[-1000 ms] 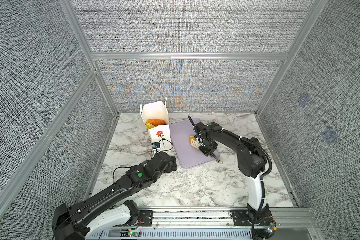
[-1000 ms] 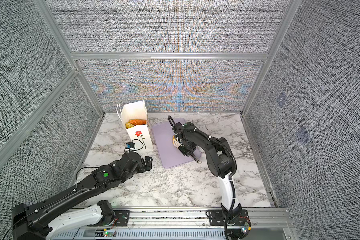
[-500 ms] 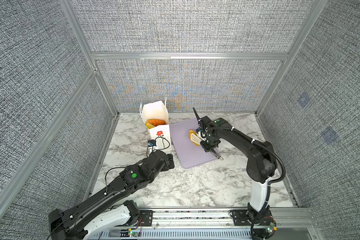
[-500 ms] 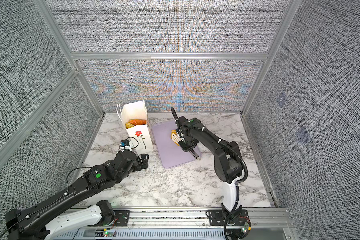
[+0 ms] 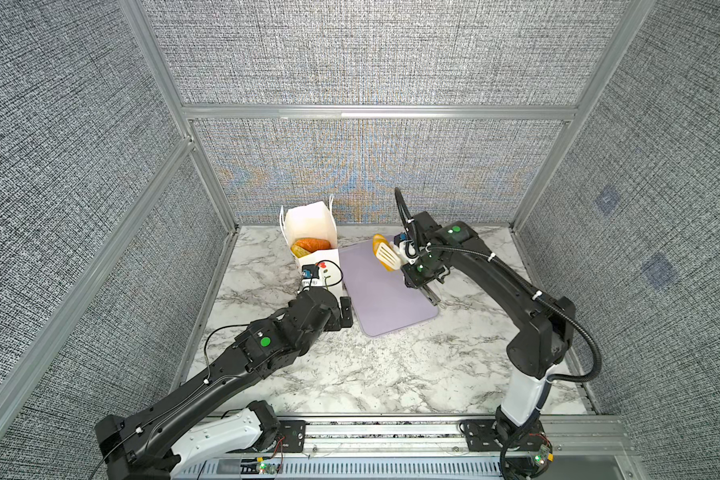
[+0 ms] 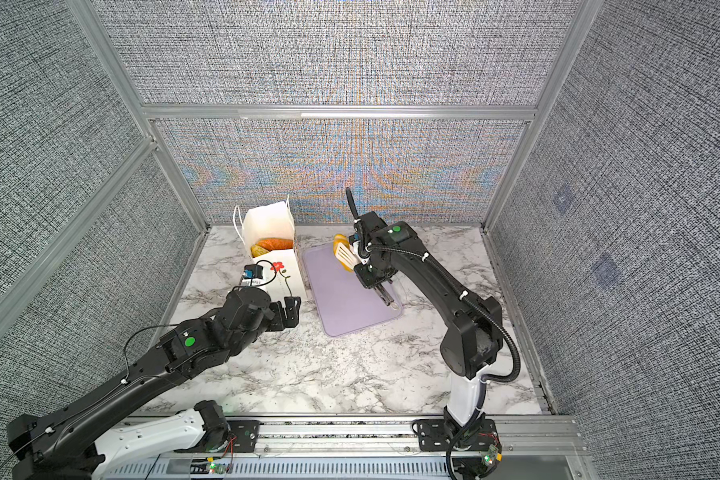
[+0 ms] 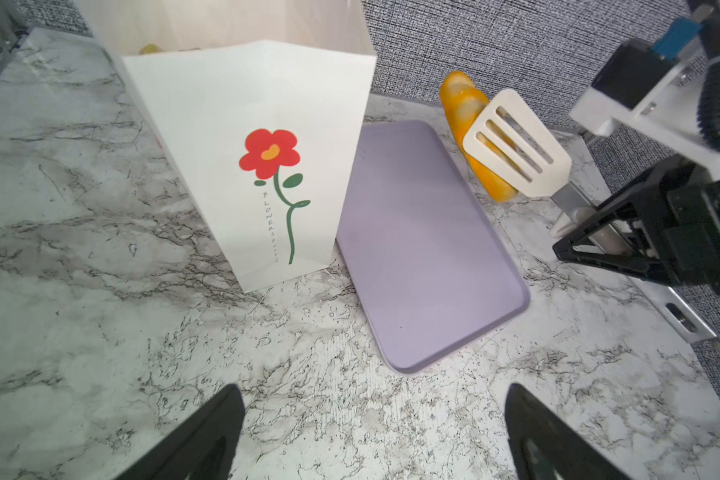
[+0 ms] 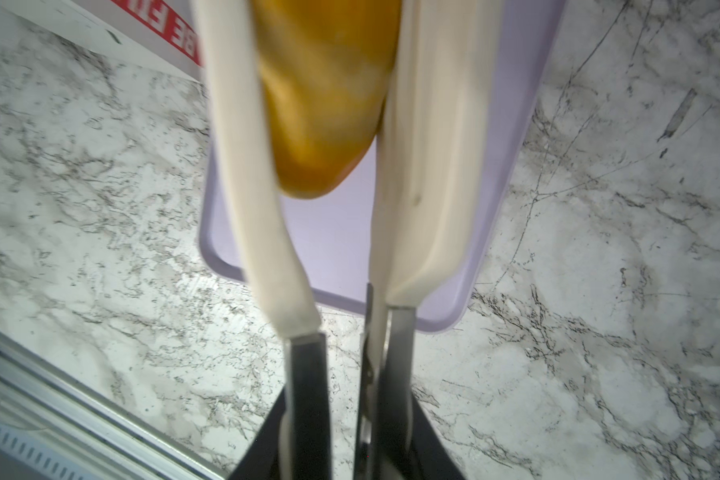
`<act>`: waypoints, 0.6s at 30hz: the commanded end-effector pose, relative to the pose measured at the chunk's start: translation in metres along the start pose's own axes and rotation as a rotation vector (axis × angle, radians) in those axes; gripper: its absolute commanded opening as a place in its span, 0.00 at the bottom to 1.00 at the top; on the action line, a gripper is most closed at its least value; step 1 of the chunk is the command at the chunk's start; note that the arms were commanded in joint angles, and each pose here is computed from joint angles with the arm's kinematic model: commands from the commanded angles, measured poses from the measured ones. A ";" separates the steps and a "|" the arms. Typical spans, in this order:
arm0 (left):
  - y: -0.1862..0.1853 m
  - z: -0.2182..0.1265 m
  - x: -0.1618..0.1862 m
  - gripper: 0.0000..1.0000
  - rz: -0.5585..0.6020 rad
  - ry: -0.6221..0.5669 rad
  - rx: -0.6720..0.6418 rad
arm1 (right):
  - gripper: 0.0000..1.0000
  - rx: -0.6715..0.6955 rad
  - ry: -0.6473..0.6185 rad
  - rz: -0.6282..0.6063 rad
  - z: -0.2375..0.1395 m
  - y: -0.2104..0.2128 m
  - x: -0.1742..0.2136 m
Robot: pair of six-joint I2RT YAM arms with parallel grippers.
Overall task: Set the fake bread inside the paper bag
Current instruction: 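Carry the croissant in the tongs over the paper bag opening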
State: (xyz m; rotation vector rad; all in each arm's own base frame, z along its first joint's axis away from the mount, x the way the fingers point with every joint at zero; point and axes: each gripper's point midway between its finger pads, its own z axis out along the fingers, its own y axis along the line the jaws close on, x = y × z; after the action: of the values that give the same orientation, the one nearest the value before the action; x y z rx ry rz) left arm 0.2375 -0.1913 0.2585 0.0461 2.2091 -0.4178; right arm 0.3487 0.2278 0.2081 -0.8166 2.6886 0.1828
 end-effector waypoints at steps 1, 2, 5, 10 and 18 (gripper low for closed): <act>-0.012 -0.001 -0.010 0.99 0.052 -0.019 0.038 | 0.31 -0.053 -0.036 0.008 -0.018 0.013 -0.005; -0.014 -0.001 -0.012 0.99 0.060 -0.018 0.042 | 0.31 -0.063 -0.053 0.005 -0.024 0.016 -0.008; -0.019 -0.001 -0.017 0.99 0.078 -0.020 0.046 | 0.31 -0.103 -0.096 -0.008 -0.038 0.028 -0.015; -0.018 -0.004 -0.028 0.99 0.083 -0.059 0.032 | 0.31 -0.144 -0.177 -0.052 -0.062 0.051 -0.031; -0.006 -0.019 -0.041 0.99 0.055 -0.117 -0.006 | 0.32 -0.240 -0.317 -0.100 -0.096 0.092 -0.053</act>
State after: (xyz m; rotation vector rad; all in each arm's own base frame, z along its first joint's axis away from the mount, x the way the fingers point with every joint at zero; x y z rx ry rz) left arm 0.2461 -0.1945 0.2969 0.1004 2.1131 -0.4066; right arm 0.3146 0.2953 0.3009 -0.9080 2.4223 0.4845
